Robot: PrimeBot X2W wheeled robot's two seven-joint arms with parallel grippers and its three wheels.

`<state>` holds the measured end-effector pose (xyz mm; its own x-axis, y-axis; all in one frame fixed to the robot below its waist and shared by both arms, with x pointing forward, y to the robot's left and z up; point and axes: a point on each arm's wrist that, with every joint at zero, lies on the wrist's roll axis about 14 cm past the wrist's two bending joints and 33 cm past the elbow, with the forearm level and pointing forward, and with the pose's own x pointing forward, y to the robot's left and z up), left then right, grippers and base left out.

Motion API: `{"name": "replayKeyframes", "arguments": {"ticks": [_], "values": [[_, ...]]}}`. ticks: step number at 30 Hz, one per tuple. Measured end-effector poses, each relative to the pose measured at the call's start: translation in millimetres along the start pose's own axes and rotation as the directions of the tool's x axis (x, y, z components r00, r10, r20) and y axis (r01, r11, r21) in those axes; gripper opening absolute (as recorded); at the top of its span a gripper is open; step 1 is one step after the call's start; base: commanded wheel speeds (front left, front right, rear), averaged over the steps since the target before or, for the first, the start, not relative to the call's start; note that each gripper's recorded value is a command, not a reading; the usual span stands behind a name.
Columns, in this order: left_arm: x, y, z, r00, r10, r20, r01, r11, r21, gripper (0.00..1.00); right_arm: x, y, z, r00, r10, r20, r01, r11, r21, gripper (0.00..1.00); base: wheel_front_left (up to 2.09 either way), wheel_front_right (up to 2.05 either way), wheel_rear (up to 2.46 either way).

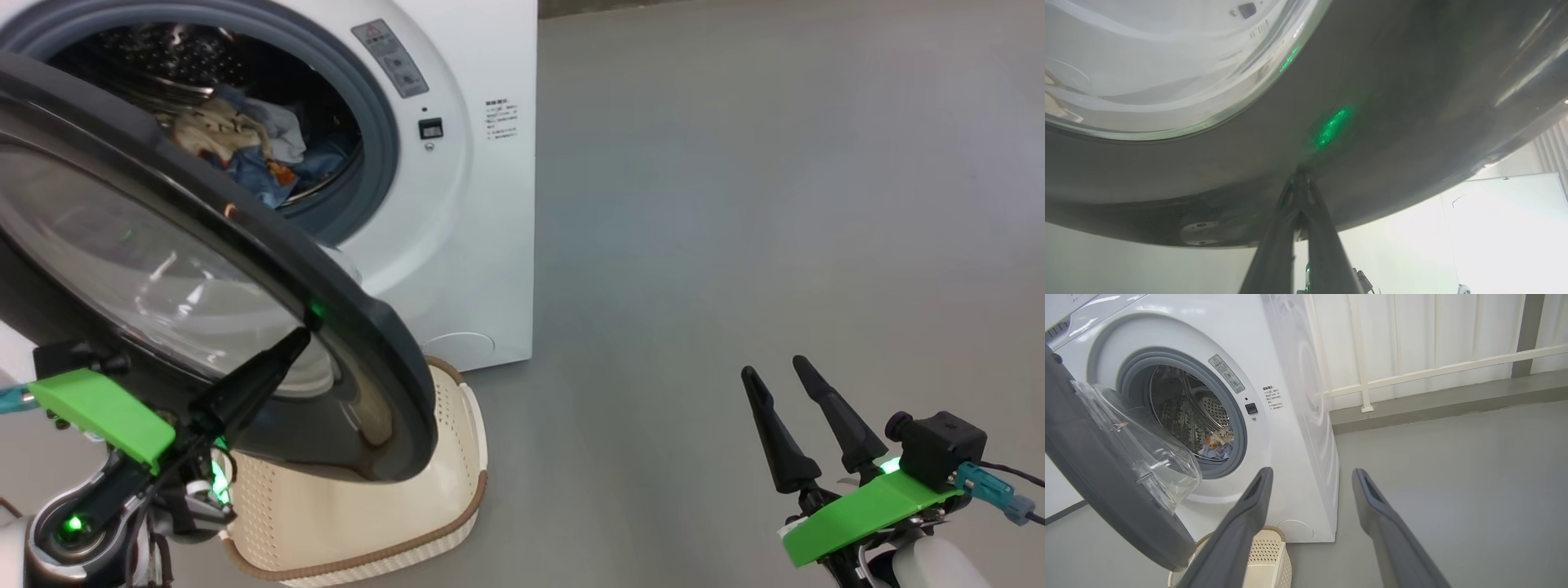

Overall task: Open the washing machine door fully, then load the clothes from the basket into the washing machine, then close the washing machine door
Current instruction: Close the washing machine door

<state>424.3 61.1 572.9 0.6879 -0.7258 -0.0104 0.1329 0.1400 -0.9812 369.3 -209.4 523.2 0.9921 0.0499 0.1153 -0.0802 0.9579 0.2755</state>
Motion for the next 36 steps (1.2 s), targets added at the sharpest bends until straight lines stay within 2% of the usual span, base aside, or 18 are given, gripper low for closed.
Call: {"name": "replayKeyframes", "arguments": {"ticks": [6,20,21,23,24,25,28,31,36], "values": [[6,3,-1,1.000,0.001,-0.007,-0.001,1.000,-0.006,0.00,3,-3,1,1.000,-0.009,0.003,0.009,1.000,-0.001,1.00,0.00,0.00,0.00],[-14,-3,11,0.998,-0.008,0.064,0.006,1.000,0.027,0.00,17,18,-2,0.998,0.056,0.000,-0.056,0.998,0.011,1.00,0.00,0.00,0.00],[-16,-4,12,0.997,-0.010,0.071,0.007,0.999,0.041,0.11,18,19,-3,0.998,0.061,0.000,-0.061,0.998,0.012,1.00,0.00,0.00,0.00],[-21,-7,17,0.995,-0.010,0.099,0.004,0.998,0.065,0.48,20,22,-3,0.998,0.068,0.001,-0.068,0.998,0.014,1.00,0.00,0.00,0.00],[-23,-9,19,0.994,-0.014,0.111,0.005,0.997,0.082,0.95,21,23,-3,0.997,0.071,0.002,-0.071,0.997,0.015,1.00,0.00,0.00,0.00],[-26,-11,22,0.992,-0.016,0.127,0.004,0.996,0.092,1.00,22,24,-3,0.997,0.075,0.002,-0.075,0.997,0.015,1.00,0.00,0.00,0.00],[-34,-13,30,0.984,-0.017,0.178,-0.007,0.991,0.134,1.00,26,28,-3,0.996,0.086,0.002,-0.086,0.996,0.018,1.00,0.00,0.00,0.00],[-46,-11,40,0.966,0.004,0.257,-0.064,0.973,0.222,1.00,28,31,-3,0.995,0.096,0.004,-0.097,0.995,0.019,1.00,0.00,0.00,0.00],[-72,9,60,0.894,0.098,0.436,-0.294,0.864,0.408,1.00,32,34,-2,0.994,0.105,0.009,-0.105,0.994,0.019,1.00,0.00,0.00,0.00]]}}
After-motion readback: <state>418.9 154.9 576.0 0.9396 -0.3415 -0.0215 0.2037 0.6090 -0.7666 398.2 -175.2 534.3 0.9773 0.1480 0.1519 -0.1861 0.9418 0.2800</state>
